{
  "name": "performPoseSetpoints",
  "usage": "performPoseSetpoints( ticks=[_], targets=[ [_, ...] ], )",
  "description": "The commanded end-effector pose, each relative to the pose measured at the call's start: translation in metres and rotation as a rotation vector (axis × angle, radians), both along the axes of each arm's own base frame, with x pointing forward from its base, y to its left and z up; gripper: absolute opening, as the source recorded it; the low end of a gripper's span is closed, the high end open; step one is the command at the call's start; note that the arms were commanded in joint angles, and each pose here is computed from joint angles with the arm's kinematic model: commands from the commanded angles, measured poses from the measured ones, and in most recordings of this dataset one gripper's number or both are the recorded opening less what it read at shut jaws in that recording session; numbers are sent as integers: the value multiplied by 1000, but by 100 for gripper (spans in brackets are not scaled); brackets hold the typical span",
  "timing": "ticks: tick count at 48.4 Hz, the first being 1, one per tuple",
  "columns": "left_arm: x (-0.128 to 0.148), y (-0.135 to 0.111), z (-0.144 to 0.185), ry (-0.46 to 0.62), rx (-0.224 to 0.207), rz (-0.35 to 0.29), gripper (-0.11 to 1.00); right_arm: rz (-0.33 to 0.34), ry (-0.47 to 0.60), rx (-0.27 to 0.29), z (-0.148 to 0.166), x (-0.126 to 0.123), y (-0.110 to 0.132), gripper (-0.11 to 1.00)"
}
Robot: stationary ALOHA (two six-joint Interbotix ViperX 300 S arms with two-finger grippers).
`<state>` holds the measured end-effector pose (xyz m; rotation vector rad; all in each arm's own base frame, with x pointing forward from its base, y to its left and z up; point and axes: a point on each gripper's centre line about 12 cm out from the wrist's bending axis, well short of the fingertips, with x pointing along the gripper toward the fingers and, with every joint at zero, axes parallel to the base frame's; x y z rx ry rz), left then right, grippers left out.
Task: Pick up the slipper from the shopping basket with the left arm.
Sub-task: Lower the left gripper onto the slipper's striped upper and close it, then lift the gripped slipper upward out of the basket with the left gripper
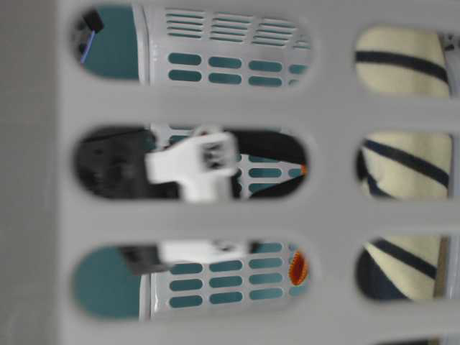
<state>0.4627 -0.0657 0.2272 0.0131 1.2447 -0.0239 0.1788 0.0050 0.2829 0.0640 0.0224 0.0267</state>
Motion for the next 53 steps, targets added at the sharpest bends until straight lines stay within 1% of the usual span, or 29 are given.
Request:
performPoseSetpoints(
  ticks=[1, 10, 22, 27, 33, 37, 40, 46, 53],
  targets=[
    [-1, -2, 34, -51, -5, -2, 8, 3, -6, 3, 2, 1, 1, -1],
    [-4, -4, 70, -42, -3, -2, 8, 1, -8, 2, 3, 1, 0, -1],
    [-8, -3, 137, -57, -6, 4, 8, 1, -9, 5, 2, 0, 0, -1],
    [-15, -2, 174, -76, -11, 9, 8, 1, -15, 2, 3, -1, 0, -1],
    [-20, -1, 203, -78, -13, 14, 8, 0, -23, 4, 4, -3, 0, -1],
    [-21, -1, 221, -97, -18, 17, 8, -2, -24, 2, 4, -4, 0, -1],
    [-18, -2, 233, -141, -26, 18, 8, -2, -17, 4, 3, -5, 0, -1],
    [-10, -3, 240, -176, -31, 15, 8, -4, -12, 5, 3, -6, -1, -1],
    [-10, 0, 236, -152, -26, 21, 8, -6, -17, 2, 4, -6, -1, -1]
  ],
)
